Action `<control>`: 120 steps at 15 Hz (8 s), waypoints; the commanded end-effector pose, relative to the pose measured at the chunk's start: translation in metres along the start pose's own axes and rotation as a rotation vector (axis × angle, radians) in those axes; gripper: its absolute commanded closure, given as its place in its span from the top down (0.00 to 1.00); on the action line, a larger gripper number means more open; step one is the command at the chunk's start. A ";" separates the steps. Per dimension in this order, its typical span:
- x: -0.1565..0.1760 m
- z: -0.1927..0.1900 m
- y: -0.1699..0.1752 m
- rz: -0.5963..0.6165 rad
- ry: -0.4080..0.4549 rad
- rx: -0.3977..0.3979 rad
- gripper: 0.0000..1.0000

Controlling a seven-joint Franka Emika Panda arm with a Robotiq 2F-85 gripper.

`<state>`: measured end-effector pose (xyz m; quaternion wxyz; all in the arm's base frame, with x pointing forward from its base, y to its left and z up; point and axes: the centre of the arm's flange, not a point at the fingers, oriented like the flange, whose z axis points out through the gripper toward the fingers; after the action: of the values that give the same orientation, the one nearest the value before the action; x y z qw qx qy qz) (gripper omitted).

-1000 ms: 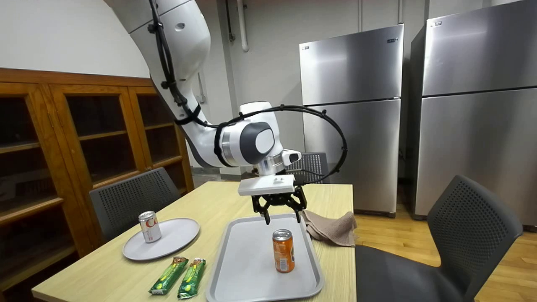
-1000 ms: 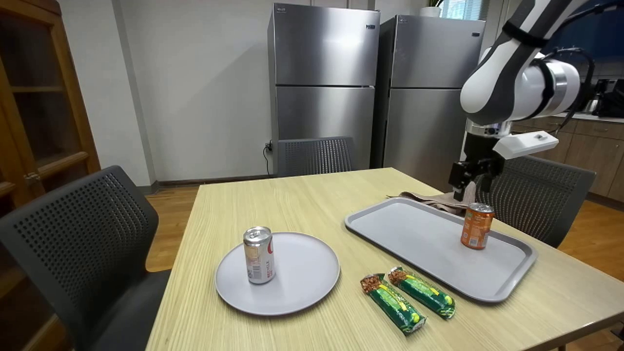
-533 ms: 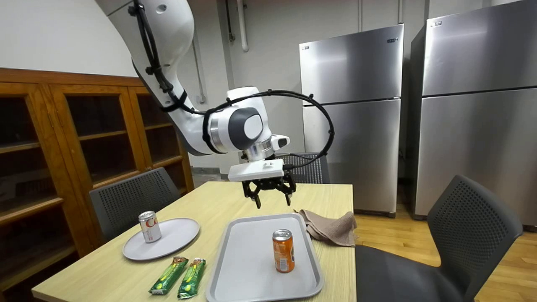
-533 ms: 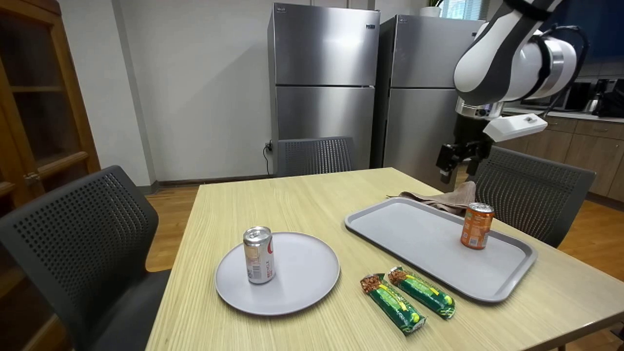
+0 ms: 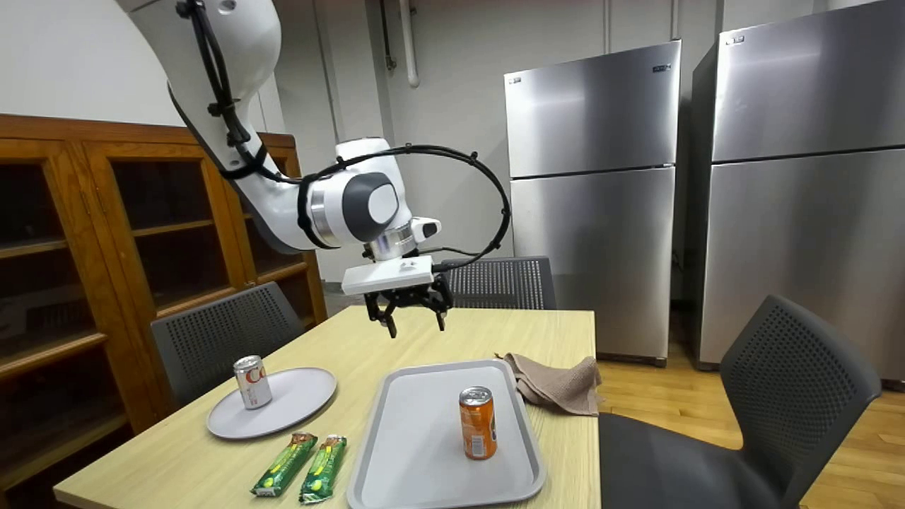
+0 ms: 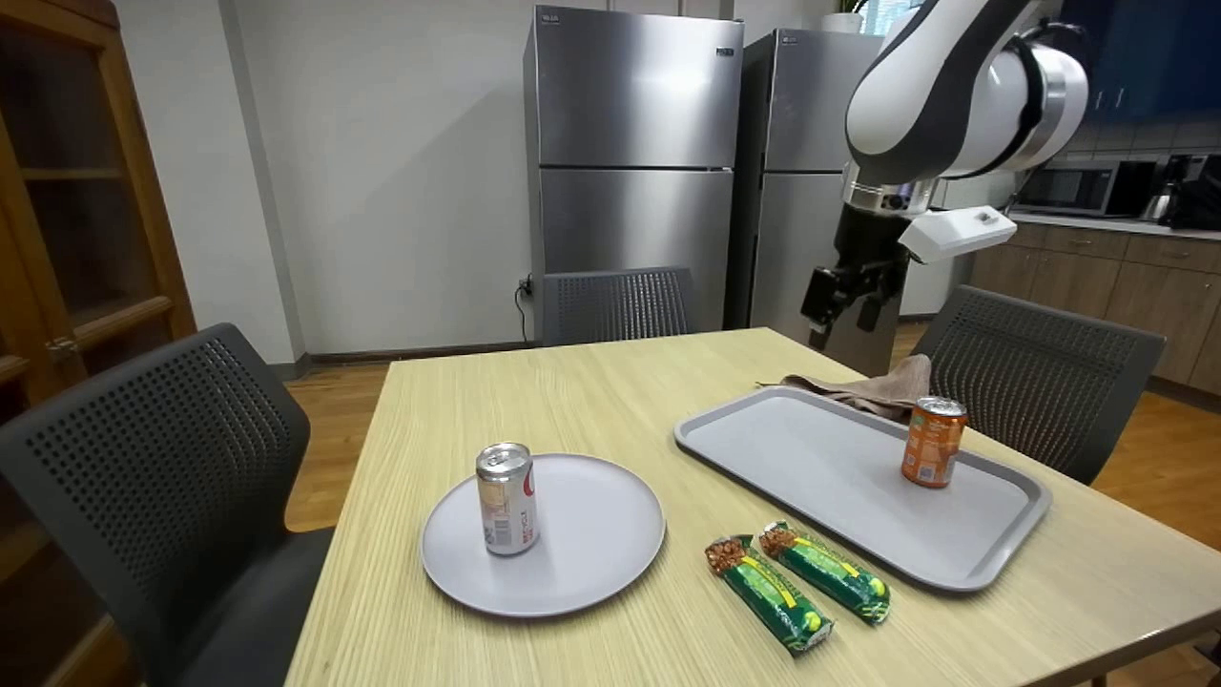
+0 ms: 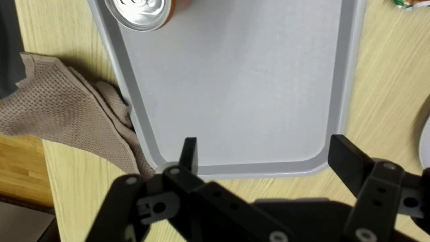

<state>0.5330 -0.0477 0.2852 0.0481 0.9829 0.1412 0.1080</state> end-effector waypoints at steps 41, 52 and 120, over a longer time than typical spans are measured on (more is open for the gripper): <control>0.038 0.011 -0.366 -0.654 0.012 0.204 1.00; 0.083 0.060 -0.390 -0.713 0.013 0.201 1.00; 0.036 0.012 -0.037 -0.096 0.060 0.028 0.38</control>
<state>0.5722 0.0137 0.2701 0.0344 0.9717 0.1944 0.1299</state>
